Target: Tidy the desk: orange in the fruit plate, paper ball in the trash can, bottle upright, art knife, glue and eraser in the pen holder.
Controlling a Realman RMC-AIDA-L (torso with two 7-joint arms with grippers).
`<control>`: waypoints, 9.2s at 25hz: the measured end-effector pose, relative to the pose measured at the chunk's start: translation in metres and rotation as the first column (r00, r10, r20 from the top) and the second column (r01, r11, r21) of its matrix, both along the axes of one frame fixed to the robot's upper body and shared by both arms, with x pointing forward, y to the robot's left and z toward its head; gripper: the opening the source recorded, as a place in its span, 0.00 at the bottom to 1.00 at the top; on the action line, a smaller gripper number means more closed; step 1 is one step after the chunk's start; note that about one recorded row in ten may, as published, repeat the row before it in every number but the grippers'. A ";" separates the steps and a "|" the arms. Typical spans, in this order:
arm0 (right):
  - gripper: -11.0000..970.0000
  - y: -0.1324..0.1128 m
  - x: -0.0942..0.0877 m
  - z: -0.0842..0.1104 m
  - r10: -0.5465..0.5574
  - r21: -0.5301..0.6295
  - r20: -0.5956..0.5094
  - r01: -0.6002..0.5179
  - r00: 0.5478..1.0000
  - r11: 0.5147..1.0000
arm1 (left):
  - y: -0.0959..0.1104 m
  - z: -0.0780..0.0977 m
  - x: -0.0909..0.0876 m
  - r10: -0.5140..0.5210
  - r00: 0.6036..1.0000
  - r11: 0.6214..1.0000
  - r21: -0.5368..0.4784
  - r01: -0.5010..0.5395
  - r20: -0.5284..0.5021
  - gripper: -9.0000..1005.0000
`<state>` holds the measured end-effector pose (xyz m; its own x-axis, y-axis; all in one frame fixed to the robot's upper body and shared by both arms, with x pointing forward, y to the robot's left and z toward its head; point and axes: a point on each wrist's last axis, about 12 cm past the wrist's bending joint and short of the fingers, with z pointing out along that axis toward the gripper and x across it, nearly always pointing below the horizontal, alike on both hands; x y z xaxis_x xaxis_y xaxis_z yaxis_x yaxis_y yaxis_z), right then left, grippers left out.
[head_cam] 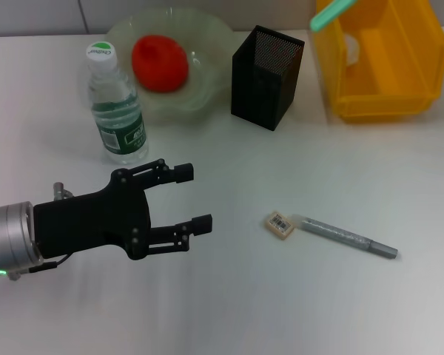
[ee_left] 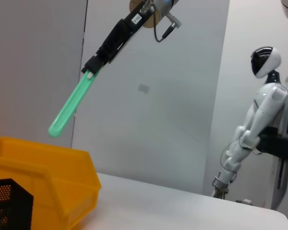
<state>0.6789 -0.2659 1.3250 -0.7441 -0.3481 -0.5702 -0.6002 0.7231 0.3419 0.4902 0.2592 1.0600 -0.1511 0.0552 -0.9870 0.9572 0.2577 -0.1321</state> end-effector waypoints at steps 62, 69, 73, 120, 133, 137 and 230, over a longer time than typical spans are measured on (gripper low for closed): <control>0.68 -0.022 -0.105 -0.153 -0.002 0.548 0.568 -0.377 0.823 0.747 | 0.000 0.005 0.001 0.000 1.000 0.999 -0.039 0.000 -0.010 0.82; 0.68 -0.023 -0.120 -0.156 0.320 0.353 0.469 -0.506 0.823 0.787 | 0.001 0.007 0.001 -0.017 1.000 0.999 -0.037 0.016 -0.006 0.81; 0.68 -0.012 -0.116 -0.156 0.412 0.260 0.407 -0.536 0.815 0.803 | 0.002 0.006 0.000 -0.018 1.000 0.999 -0.036 0.017 -0.006 0.81; 0.65 0.112 -0.097 -0.220 0.764 -0.361 0.137 -0.686 0.631 0.631 | 0.007 0.002 -0.005 0.016 1.000 0.999 -0.033 -0.016 -0.010 0.82; 0.59 0.112 -0.099 -0.224 0.767 -0.364 0.126 -0.690 0.630 0.626 | 0.008 0.003 -0.005 0.023 1.000 0.999 -0.041 -0.023 -0.008 0.82; 0.47 0.112 -0.099 -0.224 0.767 -0.365 0.124 -0.690 0.629 0.625 | 0.008 0.003 -0.005 0.022 1.000 0.999 -0.042 -0.023 -0.008 0.82; 0.59 0.068 -0.081 -0.154 0.348 -0.163 -0.058 -0.353 0.936 0.921 | 0.004 0.005 -0.010 -0.021 1.000 0.998 -0.065 0.022 0.013 0.81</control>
